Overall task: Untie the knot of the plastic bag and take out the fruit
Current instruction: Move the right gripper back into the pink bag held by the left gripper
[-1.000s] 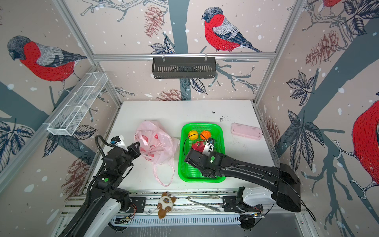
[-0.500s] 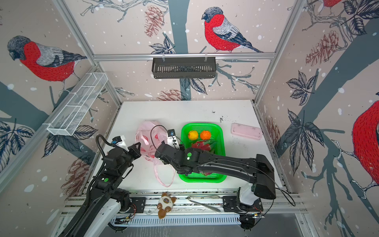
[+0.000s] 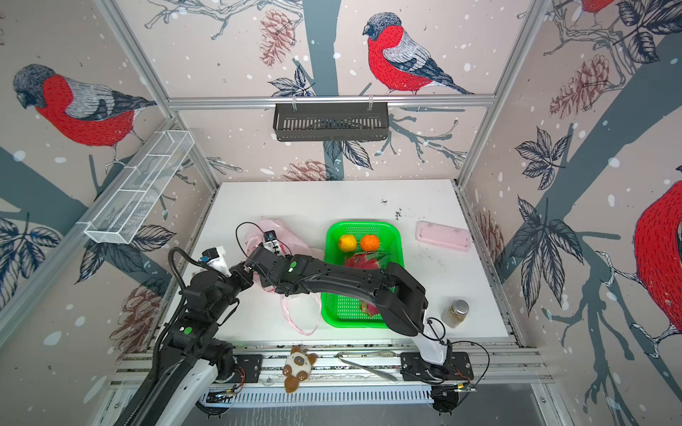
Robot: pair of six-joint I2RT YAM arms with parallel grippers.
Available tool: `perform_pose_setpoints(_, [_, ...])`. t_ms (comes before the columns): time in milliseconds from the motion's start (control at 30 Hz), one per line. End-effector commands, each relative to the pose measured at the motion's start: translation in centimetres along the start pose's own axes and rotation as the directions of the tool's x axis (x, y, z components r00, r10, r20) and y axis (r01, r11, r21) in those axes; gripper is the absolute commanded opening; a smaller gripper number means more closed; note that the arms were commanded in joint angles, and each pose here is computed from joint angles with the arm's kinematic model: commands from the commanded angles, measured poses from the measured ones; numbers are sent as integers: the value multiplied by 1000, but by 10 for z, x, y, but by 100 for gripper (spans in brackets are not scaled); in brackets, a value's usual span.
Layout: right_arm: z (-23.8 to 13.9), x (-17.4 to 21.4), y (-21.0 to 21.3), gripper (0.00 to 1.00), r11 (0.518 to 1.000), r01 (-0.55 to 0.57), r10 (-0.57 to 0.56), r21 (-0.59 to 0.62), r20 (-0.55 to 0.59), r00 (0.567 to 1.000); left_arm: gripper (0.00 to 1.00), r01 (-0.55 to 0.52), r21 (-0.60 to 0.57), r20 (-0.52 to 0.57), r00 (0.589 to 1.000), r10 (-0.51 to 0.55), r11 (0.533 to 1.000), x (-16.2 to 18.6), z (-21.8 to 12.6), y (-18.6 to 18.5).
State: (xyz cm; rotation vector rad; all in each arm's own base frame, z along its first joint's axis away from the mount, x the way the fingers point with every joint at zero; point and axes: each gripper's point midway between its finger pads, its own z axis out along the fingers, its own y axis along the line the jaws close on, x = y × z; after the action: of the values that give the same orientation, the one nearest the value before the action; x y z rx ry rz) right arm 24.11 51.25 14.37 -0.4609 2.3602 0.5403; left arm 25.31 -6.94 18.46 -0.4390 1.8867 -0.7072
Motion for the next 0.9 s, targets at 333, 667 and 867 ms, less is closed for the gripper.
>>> perform_pose_setpoints(333, [58,-24,-10,59,974,-225,223,22,48,974,0,65,97,-125,991,-52,993,27,-19,-13])
perform_pose_setpoints(667, [78,-33,-24,73,955,-293,289,46,84,954,0,111,147,-209,975,-79,983,43,-22,-22])
perform_pose_setpoints(867, [88,-37,-35,79,944,-323,315,62,114,942,0,118,159,-247,966,-76,980,52,-23,-27])
